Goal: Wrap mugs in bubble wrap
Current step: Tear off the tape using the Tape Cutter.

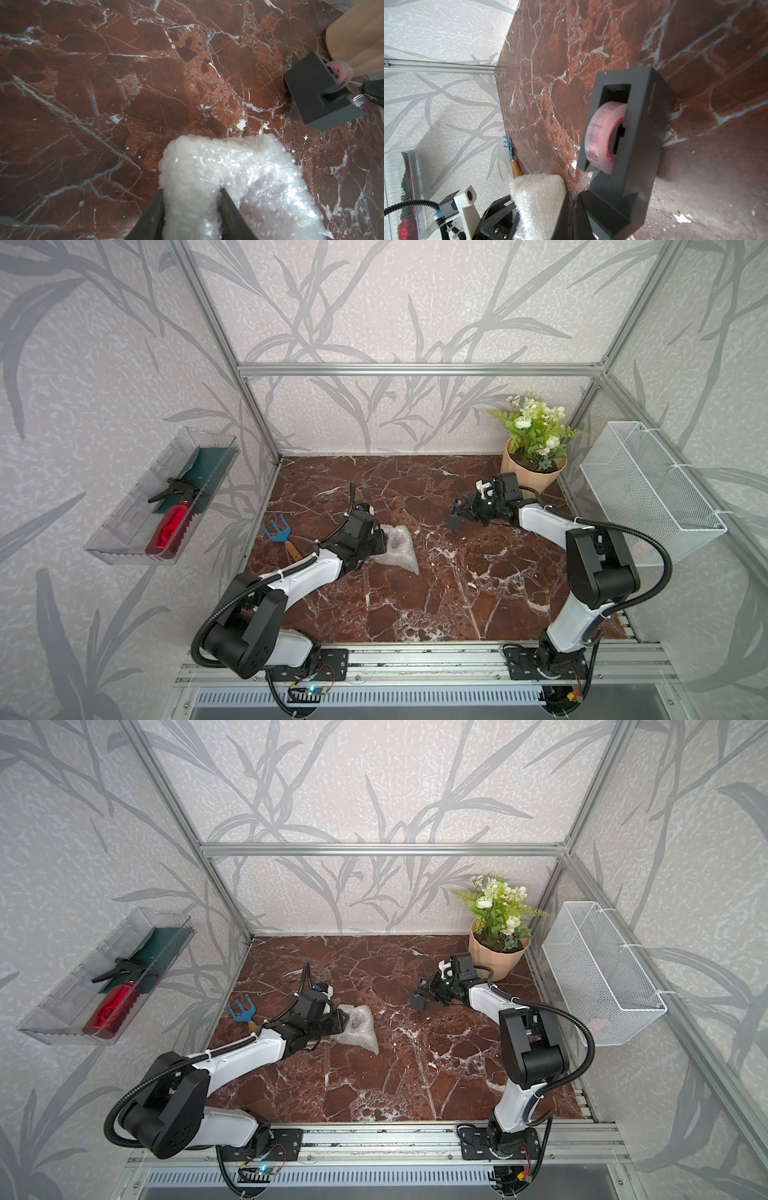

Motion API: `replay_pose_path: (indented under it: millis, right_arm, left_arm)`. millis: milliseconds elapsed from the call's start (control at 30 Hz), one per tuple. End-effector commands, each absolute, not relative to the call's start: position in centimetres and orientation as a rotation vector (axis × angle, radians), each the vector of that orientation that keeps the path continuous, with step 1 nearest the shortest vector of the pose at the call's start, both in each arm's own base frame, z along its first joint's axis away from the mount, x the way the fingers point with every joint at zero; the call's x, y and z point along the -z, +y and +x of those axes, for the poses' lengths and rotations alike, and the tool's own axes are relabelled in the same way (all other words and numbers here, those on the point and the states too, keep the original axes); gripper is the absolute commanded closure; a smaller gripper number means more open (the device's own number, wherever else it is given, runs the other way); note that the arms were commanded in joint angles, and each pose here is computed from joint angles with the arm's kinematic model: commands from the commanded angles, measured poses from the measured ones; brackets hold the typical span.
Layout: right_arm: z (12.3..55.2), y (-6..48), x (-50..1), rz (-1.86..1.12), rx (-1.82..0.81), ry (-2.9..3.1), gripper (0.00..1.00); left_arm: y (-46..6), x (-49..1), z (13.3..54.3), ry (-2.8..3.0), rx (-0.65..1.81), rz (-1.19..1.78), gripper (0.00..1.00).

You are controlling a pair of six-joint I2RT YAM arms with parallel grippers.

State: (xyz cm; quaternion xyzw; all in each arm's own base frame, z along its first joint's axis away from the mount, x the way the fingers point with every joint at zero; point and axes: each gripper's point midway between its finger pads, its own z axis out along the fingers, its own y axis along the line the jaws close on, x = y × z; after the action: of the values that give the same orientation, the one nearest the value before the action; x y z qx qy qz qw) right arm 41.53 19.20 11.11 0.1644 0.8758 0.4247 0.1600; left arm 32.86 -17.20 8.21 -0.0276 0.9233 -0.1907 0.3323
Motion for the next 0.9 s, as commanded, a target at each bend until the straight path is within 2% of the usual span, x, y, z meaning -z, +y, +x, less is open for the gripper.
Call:
replay_pose_path:
  millis: [0,867]
  right_arm:
    - [41.5,19.4,-13.8,0.395,-1.253,2.438,1.00]
    - [40.9,19.9,-15.2,0.323,-1.300,2.398,1.00]
  left_arm:
    - [-16.2,-5.6,30.6,2.522,0.428,-0.054,0.61]
    - [-16.2,-5.7,30.4,2.520,0.422,-0.051,0.61]
